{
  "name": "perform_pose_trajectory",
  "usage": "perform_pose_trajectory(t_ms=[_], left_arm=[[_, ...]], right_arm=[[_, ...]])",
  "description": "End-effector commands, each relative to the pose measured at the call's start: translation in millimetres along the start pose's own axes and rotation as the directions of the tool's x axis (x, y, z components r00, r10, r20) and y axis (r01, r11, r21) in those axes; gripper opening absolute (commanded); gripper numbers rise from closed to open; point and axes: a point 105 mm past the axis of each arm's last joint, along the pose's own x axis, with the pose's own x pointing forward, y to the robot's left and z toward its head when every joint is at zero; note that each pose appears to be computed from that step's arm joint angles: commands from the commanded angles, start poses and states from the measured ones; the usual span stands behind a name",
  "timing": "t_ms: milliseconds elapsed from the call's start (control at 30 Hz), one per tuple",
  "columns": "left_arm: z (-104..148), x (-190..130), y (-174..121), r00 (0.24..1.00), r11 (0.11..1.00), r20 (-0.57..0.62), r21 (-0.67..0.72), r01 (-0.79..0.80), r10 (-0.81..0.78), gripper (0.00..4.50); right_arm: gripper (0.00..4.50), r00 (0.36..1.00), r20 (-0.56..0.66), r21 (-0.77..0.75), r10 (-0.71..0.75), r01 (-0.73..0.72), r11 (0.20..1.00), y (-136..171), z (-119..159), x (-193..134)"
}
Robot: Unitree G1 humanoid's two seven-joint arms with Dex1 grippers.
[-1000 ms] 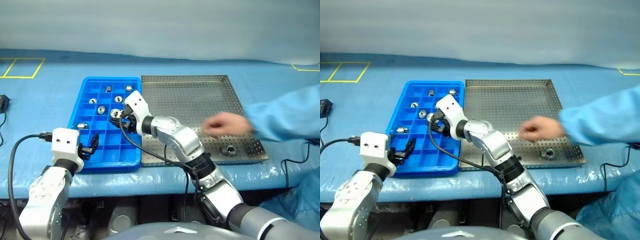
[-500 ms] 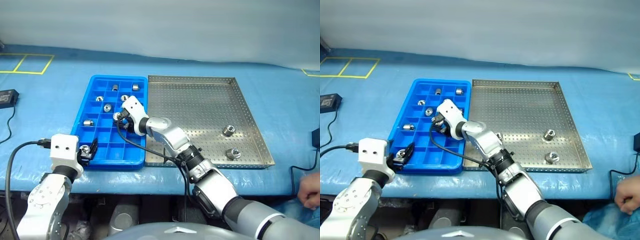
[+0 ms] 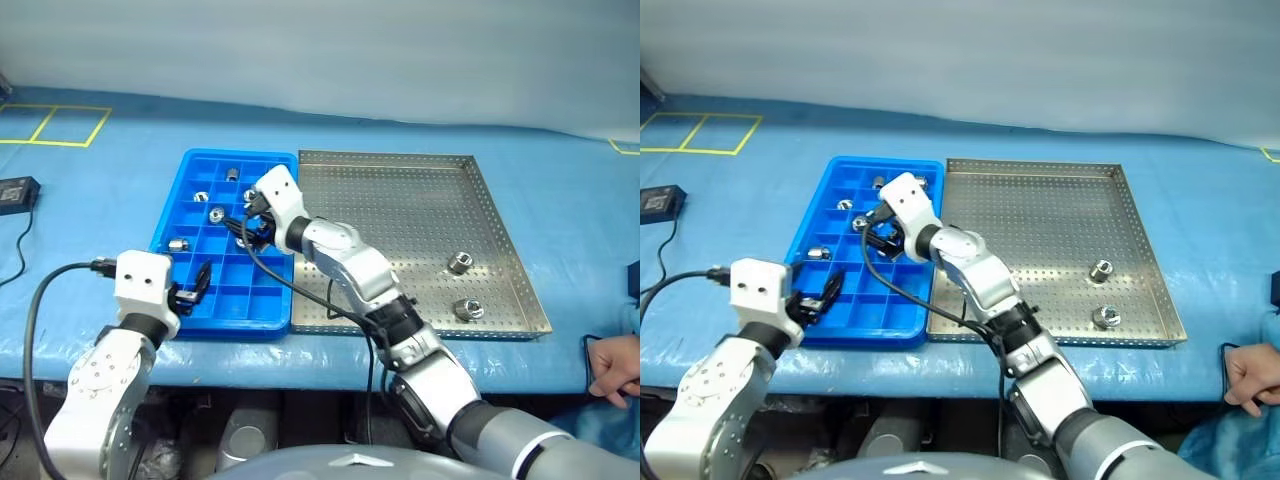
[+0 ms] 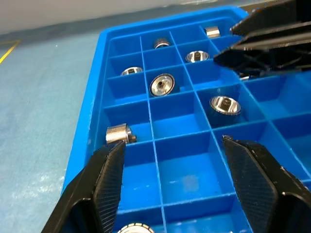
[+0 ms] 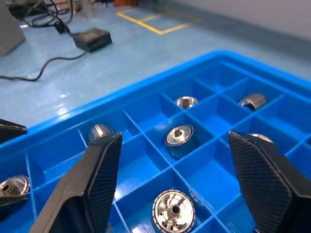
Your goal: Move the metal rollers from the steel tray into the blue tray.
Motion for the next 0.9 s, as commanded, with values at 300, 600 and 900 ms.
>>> perform_pose_trajectory(t_ms=[300, 600, 900], left_arm=[[23, 37, -53, 0.937, 0.940, 0.073, 0.036, 0.340, -0.342, 3.46], [18, 43, -57, 0.927, 0.927, 0.043, 0.050, 0.371, -0.373, 3.46], [11, 40, -51, 0.937, 0.937, 0.020, 0.050, 0.346, -0.347, 3.46]], right_arm=[[3.67, 0.936, -0.199, -0.064, -0.290, 0.283, 0.957, -48, -37, -95], [3.67, 0.873, -0.329, -0.017, -0.362, 0.377, 0.926, -49, -74, -101], [3.67, 0.812, -0.441, 0.034, -0.383, 0.442, 0.896, -47, -99, -108]])
